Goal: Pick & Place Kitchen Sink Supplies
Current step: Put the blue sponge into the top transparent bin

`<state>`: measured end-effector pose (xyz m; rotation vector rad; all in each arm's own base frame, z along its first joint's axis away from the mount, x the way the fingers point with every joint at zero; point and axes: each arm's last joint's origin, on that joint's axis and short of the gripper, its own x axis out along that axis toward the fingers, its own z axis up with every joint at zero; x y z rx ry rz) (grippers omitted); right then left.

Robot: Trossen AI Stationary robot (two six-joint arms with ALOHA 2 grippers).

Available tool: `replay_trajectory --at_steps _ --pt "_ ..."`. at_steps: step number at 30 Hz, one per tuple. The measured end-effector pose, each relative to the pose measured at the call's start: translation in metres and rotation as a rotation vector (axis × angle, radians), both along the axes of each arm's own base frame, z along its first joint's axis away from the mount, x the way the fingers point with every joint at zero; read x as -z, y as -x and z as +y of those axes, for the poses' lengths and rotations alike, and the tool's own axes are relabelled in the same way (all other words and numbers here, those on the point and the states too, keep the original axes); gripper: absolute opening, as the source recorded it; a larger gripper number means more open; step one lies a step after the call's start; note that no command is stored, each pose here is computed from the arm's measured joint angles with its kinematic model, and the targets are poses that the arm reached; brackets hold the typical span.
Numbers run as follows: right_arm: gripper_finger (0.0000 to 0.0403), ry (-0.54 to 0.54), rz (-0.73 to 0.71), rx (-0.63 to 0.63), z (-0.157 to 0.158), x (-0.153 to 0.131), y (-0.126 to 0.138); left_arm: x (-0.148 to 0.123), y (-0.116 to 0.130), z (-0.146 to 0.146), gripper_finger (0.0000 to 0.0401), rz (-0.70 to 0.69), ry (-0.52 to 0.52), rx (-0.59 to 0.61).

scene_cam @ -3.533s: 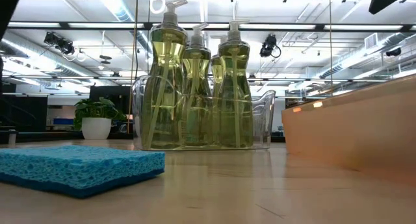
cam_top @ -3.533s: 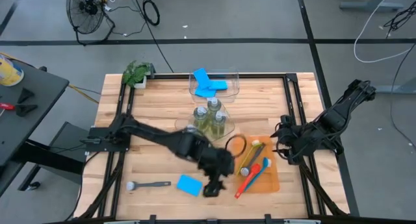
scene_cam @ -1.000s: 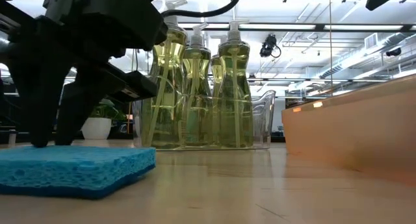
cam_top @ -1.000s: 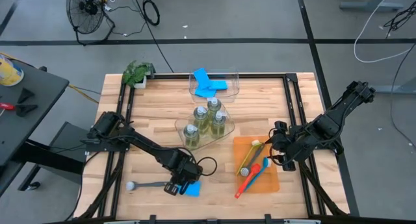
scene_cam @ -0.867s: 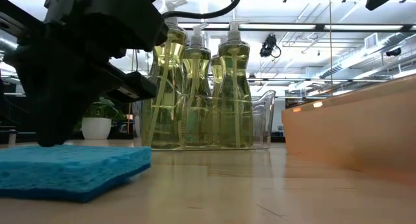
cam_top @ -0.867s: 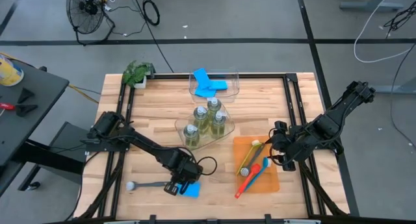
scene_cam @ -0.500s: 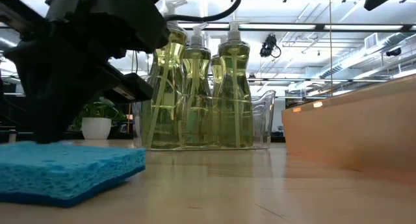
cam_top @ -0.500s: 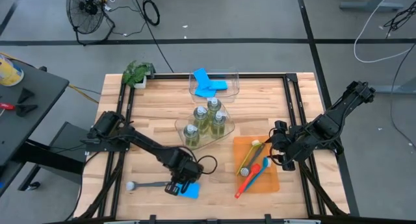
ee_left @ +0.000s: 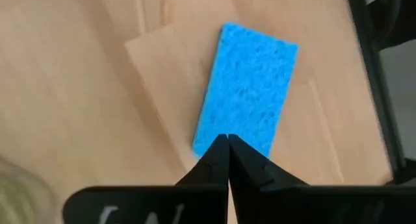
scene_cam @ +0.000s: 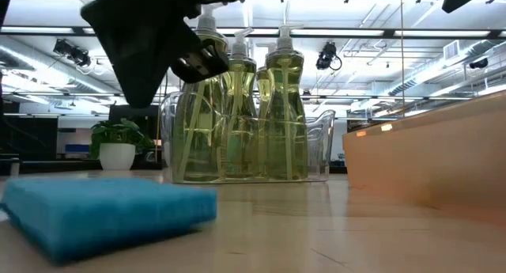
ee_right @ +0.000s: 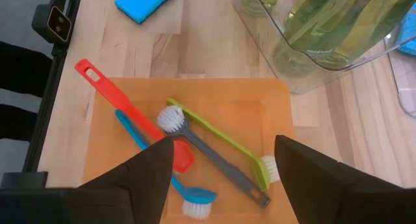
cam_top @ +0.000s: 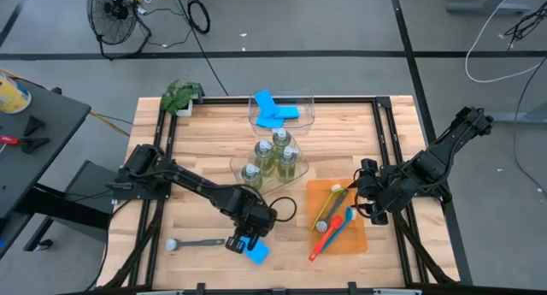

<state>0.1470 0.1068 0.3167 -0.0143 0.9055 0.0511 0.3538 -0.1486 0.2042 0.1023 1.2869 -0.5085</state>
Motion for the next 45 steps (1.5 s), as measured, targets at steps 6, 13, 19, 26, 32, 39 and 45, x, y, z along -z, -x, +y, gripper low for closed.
replay_trajectory --at_steps 6,13,19,26,32,39,45 --pt "0.0267 -0.001 0.001 -0.001 0.000 0.000 0.000 -0.002 -0.003 0.009 0.0002 -0.002 -0.017 -0.010" --pt "0.0267 0.002 0.001 -0.004 0.000 0.000 0.000 0.002 -0.001 0.003 0.0041 -0.032 -0.024 0.066" --pt "0.0267 0.013 0.000 -0.018 0.000 0.000 0.000 0.010 0.005 -0.006 0.0088 -0.043 -0.036 0.141" --pt "0.0267 0.020 -0.005 -0.013 0.000 0.000 0.000 0.017 -0.002 -0.009 0.0185 -0.084 -0.040 0.136" --pt "0.0267 0.015 -0.005 -0.007 0.000 0.000 0.000 0.039 -0.006 -0.011 0.0244 -0.021 -0.046 0.139" --pt "0.0267 0.015 -0.004 -0.007 0.000 0.000 0.000 0.052 -0.007 -0.009 0.0243 0.026 -0.052 0.139" --pt "0.0267 0.015 -0.004 -0.007 0.000 0.000 0.000 0.062 -0.006 -0.010 0.0191 0.073 -0.013 0.193"
